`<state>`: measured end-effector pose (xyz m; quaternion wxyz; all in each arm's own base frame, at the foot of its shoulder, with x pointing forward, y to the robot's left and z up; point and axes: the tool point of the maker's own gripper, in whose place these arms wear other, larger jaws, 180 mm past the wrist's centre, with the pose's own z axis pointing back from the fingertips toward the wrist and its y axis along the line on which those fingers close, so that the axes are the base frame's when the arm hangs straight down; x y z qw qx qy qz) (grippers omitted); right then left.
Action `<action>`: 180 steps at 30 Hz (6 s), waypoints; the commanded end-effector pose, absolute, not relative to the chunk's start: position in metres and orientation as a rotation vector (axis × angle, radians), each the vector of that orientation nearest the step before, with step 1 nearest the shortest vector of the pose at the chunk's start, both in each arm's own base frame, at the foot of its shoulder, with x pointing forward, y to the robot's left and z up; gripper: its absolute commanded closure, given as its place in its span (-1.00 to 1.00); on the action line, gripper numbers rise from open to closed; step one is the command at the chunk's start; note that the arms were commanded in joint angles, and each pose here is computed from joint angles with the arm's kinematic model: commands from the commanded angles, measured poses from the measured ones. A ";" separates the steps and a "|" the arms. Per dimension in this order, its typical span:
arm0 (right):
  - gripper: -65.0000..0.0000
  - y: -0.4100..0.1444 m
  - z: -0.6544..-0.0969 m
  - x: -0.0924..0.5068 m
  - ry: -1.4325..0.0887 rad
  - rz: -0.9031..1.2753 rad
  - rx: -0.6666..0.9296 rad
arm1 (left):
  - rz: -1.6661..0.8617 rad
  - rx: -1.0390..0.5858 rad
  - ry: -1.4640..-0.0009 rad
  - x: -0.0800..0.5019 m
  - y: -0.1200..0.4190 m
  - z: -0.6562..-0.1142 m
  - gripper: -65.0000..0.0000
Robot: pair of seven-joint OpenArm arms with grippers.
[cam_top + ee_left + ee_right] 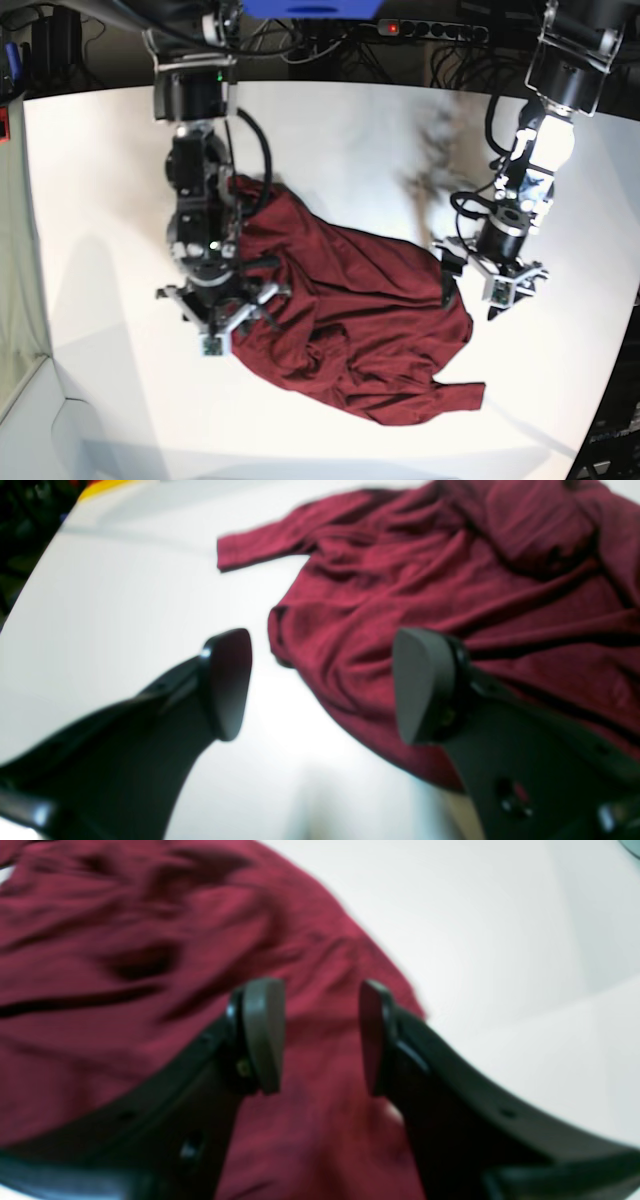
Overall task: Layout the t-shirt on the table in an organized manner, then fold the t-shirt properly
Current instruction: 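Grasp the shirt edges with both grippers, one at each side, then pull the grasped edges apart and away to spread the shirt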
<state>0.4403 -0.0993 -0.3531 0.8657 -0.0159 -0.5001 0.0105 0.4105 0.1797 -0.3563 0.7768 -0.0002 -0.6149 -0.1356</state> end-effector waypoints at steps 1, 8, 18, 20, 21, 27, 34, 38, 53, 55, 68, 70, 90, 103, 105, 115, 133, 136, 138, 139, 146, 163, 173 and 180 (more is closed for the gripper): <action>0.21 -0.109 -0.334 0.459 -1.104 0.004 -0.051 | -0.291 0.019 -1.389 0.420 0.186 -0.336 -0.31; 0.21 -0.164 -0.343 0.488 -1.038 -0.088 -0.103 | -0.290 0.019 -1.379 0.414 0.187 -0.340 -0.31; 0.21 -0.170 -0.374 0.482 -0.947 -0.083 -0.102 | -0.167 0.088 -1.392 0.410 0.232 -0.333 -0.31; 0.21 -0.169 -0.375 0.481 -0.944 -0.082 -0.102 | -0.155 0.097 -1.396 0.410 0.237 -0.331 -0.31; 0.21 -0.168 -0.375 0.481 -0.944 -0.082 -0.099 | -0.151 0.099 -1.396 0.410 0.239 -0.331 -0.31; 0.21 -0.166 -0.372 0.484 -0.964 -0.079 -0.098 | -0.157 0.108 -1.371 0.401 0.243 -0.340 -0.31; 0.21 -0.160 -0.392 0.481 -0.954 -0.069 -0.084 | -0.157 0.111 -1.370 0.401 0.244 -0.341 -0.31; 0.21 -0.158 -0.399 0.479 -0.957 -0.065 -0.079 | -0.157 0.113 -1.368 0.401 0.244 -0.341 -0.31; 0.21 -0.148 -0.363 0.500 -1.055 -0.069 -0.064 | 0.013 0.163 -1.465 0.415 0.281 -0.307 -0.31; 0.21 -0.141 -0.363 0.500 -1.054 -0.069 -0.051 | 0.028 0.166 -1.486 0.423 0.283 -0.298 -0.31; 0.21 -0.122 -0.394 0.488 -1.001 -0.021 -0.029 | 0.063 0.134 -1.452 0.444 0.274 -0.290 -0.31; 0.21 -0.121 -0.397 0.488 -1.021 -0.018 -0.030 | 0.067 0.137 -1.434 0.443 0.276 -0.297 -0.31; 0.21 -0.131 -0.384 0.497 -1.059 -0.025 -0.045 | 0.052 0.049 -1.318 0.511 0.220 -0.327 -0.31; 0.21 -0.138 -0.380 0.500 -1.065 -0.025 -0.057 | -0.033 0.080 -1.317 0.543 0.183 -0.351 -0.31; 0.21 -0.139 -0.381 0.500 -1.064 -0.025 -0.059 | -0.038 0.083 -1.316 0.541 0.180 -0.356 -0.31; 0.21 -0.139 -0.400 0.485 -1.026 -0.023 -0.059 | -0.045 0.093 -1.199 0.499 0.186 -0.413 -0.31; 0.21 -0.155 -0.410 0.409 -1.067 -0.025 -0.116 | -0.079 0.161 -0.982 0.397 0.245 -0.492 -0.31; 0.21 -0.157 -0.416 0.392 -1.055 -0.024 -0.124 | -0.111 0.135 -0.957 0.375 0.237 -0.495 -0.31; 0.22 -0.158 -0.419 0.382 -1.047 -0.023 -0.128 | -0.145 0.108 -0.959 0.361 0.229 -0.489 -0.31; 0.22 -0.159 -0.421 0.377 -1.042 -0.022 -0.130 | -0.159 0.098 -0.960 0.354 0.226 -0.486 -0.31; 0.22 -0.164 -0.421 0.347 -1.043 -0.017 -0.150 | -0.082 0.119 -0.958 0.306 0.257 -0.466 -0.31; 0.22 -0.165 -0.354 0.323 -1.201 -0.037 -0.179 | 0.036 0.202 -1.165 0.276 0.302 -0.375 -0.31; 0.21 -0.164 -0.352 0.326 -1.207 -0.037 -0.178 | 0.092 0.240 -1.211 0.308 0.324 -0.364 -0.31; 0.21 -0.164 -0.356 0.339 -1.202 -0.035 -0.173 | 0.148 0.215 -1.189 0.350 0.322 -0.384 -0.31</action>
